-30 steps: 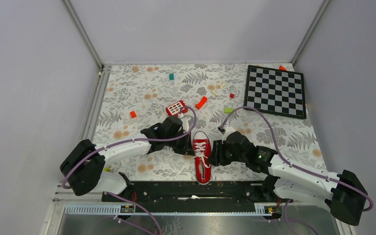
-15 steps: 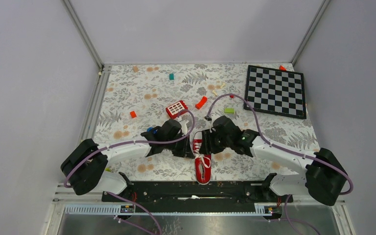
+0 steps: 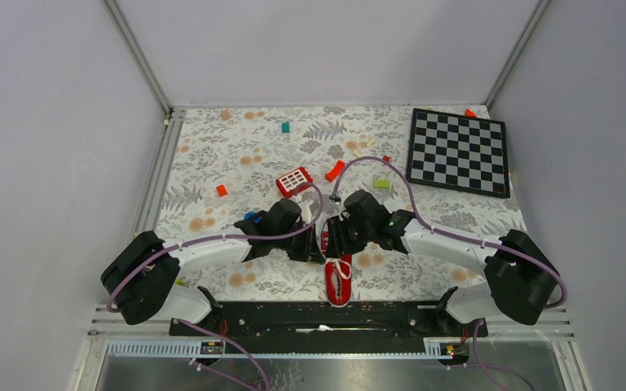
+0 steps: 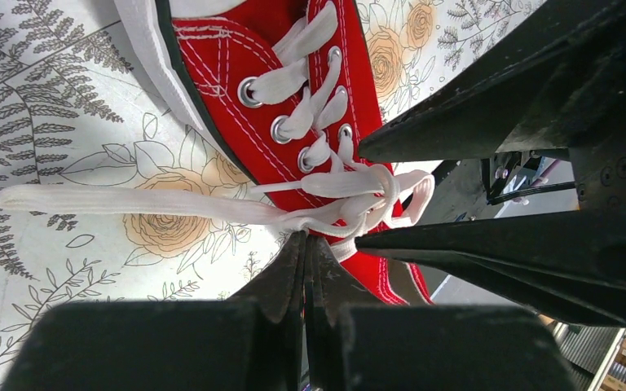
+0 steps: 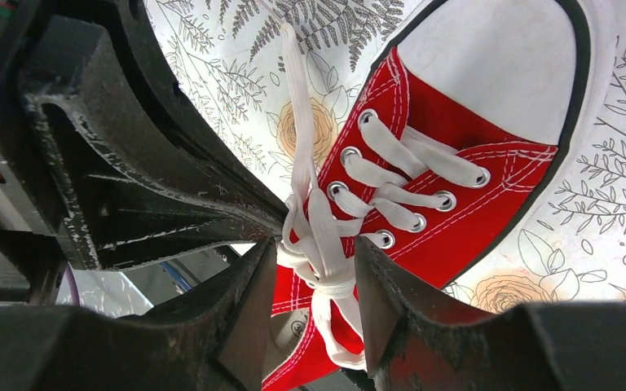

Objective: Tie the shoes
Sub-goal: Tie the shoelace on the shoe.

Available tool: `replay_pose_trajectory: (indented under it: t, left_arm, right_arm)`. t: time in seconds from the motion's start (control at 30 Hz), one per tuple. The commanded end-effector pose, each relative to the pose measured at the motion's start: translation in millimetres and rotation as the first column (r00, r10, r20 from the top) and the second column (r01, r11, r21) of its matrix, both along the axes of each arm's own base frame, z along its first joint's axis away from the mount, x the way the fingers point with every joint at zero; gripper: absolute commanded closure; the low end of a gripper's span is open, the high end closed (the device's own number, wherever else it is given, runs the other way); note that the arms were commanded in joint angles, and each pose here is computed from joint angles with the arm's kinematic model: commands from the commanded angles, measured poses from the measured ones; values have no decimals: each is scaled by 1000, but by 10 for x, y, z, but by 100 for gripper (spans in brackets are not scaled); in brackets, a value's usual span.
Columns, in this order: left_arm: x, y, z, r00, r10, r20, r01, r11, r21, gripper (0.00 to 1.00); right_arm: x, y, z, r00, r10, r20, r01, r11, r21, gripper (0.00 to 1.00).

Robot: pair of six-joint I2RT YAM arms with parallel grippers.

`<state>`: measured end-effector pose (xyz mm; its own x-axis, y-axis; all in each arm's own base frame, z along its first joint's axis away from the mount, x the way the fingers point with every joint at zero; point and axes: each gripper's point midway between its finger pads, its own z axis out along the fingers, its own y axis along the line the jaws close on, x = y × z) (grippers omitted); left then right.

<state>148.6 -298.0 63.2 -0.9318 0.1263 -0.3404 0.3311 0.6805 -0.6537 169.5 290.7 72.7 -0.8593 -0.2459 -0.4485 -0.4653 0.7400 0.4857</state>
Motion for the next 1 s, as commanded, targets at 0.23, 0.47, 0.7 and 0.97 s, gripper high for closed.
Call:
replay_pose_trajectory:
  t: [0.23,0.47,0.7,0.97]
  left_arm:
    - [14,-106,102,1000,-22,20,23,998,-59,100]
    - [5,-93,96,1000,-22,22,24,998,-58,100]
    - [-8,-83,80,1000,-25,19,26,998,-56,100]
    - [-14,-83,83,999,-27,18,28,998,-57,100]
  right_arm:
    - [184,188,96,999,8,42,-10,999,50,75]
    - [228,159,131,998,-27,60,23,998,65,100]
    - [310,106,146,994,-70,85,64,996,61,95]
    - [437,114,174,989,-117,92,109,990,86,90]
